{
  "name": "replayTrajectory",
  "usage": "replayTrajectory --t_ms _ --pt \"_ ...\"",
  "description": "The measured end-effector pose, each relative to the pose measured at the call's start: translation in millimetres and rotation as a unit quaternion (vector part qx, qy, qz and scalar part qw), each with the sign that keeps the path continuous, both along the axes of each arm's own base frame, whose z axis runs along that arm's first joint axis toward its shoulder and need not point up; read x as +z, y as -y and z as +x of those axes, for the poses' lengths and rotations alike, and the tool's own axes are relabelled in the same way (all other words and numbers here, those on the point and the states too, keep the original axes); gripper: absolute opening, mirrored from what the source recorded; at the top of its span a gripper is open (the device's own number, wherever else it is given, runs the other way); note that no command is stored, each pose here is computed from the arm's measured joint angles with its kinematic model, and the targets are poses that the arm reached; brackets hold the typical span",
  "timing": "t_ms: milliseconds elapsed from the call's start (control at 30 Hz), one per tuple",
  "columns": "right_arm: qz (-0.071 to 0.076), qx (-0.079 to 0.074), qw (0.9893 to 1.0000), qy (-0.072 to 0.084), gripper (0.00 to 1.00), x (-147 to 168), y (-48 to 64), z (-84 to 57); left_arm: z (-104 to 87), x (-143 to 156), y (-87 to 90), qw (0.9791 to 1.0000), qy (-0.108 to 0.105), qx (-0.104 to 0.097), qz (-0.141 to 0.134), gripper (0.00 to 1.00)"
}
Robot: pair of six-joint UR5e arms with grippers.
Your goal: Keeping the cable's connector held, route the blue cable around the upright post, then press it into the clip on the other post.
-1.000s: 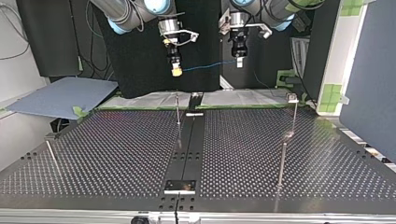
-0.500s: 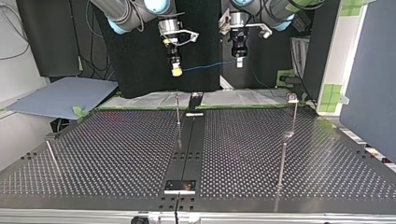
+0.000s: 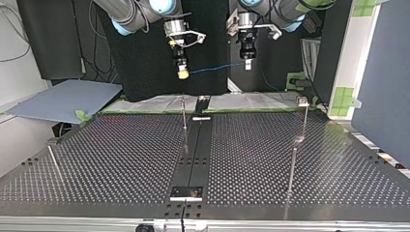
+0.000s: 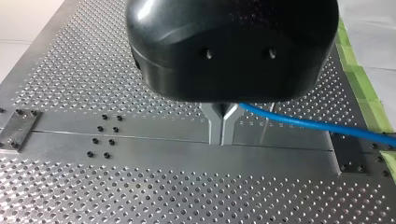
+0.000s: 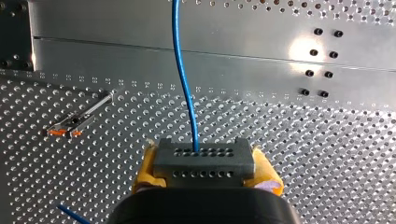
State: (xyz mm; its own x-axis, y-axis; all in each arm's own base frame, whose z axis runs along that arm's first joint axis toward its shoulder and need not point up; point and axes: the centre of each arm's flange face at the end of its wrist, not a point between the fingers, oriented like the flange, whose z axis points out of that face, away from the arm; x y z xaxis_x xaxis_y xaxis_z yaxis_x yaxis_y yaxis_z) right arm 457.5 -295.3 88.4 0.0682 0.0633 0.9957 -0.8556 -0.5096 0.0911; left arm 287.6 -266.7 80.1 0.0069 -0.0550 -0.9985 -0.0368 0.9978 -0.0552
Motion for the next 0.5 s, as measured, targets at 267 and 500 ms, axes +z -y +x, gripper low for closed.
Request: replayTrajectory --t_ms 267,500 --pt "0.0 0.0 1.0 0.0 0.0 0.0 0.0 0.0 -0.7 -0.6 0.1 1.0 -0.001 0.0 0.001 0.0" --pt "0.01 0.008 0.9999 -0.012 0.0 -9.9 -3.0 9.6 -15.2 -4.0 6.0 0.9999 -0.011 0.003 0.01 0.0"
